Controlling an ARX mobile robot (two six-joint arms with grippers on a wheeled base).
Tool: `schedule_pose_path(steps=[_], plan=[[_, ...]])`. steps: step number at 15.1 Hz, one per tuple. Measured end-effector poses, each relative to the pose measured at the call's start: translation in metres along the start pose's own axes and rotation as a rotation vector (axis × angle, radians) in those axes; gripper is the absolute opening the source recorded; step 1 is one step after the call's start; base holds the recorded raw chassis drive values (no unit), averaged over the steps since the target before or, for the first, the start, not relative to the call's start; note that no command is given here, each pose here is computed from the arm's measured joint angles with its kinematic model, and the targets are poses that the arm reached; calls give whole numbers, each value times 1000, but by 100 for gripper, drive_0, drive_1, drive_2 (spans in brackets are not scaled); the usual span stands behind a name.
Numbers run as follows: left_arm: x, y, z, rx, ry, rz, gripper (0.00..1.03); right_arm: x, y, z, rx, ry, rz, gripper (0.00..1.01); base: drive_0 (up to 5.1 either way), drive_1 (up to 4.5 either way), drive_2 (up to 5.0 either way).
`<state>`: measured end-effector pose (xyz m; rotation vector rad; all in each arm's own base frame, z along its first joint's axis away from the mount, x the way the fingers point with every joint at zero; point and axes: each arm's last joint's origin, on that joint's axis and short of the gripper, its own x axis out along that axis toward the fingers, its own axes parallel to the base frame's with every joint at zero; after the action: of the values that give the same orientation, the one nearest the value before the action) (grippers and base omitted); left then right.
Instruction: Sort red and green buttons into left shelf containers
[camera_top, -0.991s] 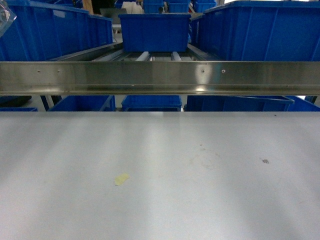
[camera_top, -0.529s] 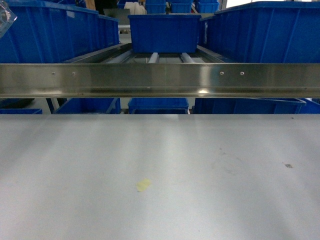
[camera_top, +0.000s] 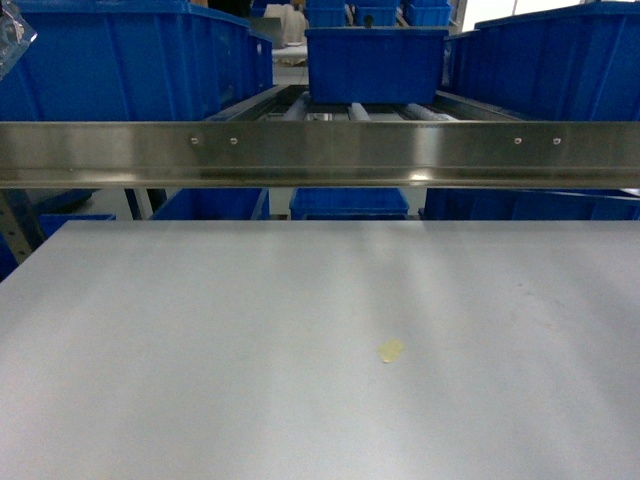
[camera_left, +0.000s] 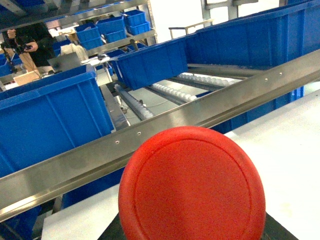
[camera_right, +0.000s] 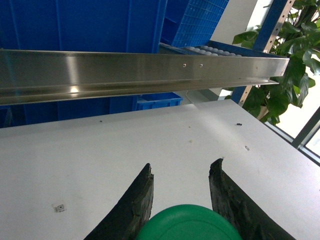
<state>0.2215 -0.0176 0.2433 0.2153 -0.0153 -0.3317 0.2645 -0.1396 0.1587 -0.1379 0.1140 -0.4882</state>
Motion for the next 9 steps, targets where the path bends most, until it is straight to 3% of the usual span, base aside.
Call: schedule_pose_path(steps=[9], plan=[[0,0,0,0,1,0,24,0,0,0,0,0,4,31,-494,252,252]])
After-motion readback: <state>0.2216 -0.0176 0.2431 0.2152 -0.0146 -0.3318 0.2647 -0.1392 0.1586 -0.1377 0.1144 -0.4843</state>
